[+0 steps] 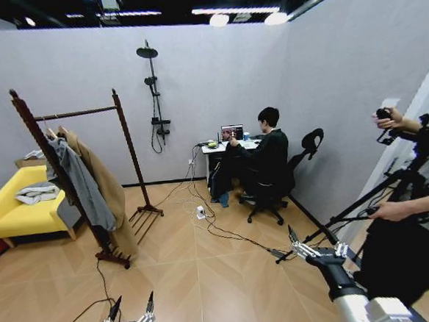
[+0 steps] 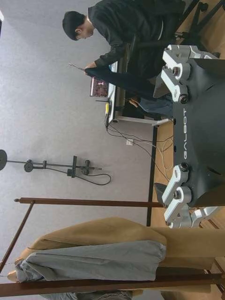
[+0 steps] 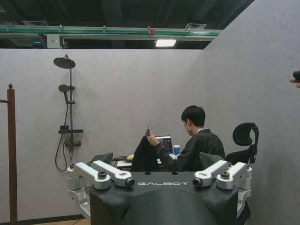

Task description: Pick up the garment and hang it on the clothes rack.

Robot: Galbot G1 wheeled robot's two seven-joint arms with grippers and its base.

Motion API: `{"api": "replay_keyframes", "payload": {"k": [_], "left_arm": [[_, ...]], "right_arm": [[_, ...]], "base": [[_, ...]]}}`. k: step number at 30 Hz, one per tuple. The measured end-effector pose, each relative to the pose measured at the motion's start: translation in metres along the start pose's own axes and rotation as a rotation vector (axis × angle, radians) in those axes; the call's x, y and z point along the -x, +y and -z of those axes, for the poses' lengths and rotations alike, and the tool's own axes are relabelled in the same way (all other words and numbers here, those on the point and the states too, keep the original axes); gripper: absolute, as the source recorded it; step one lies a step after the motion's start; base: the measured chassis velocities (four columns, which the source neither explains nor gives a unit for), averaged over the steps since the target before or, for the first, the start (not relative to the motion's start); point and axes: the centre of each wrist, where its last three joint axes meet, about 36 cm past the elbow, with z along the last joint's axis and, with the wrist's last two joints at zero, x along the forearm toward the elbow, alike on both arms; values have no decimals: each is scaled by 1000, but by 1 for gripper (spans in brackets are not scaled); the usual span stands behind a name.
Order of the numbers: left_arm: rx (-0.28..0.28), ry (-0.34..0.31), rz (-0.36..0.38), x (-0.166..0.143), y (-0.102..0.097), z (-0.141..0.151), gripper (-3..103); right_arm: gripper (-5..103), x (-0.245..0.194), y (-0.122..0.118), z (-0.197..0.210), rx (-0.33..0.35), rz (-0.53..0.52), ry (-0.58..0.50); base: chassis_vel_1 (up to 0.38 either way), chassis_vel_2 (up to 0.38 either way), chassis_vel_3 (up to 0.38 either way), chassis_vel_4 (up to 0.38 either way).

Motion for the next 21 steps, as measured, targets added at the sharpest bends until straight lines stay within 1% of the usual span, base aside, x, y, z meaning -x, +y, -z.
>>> {"api": "replay_keyframes", "payload": {"k": [7, 10, 21], "left_arm": [[0, 0, 0, 0, 0, 0, 100], [0, 0, 0, 0, 0, 0, 100], [0, 0, 0, 0, 0, 0, 100]], "right_arm": [[100, -1, 0, 0, -2, -2, -5], [100, -1, 2, -1, -9, -2, 12], [100, -2, 0, 1, -8, -8, 22]], "base": [[0, 0, 0, 0], [0, 0, 0, 0], [0, 0, 0, 0]]}}
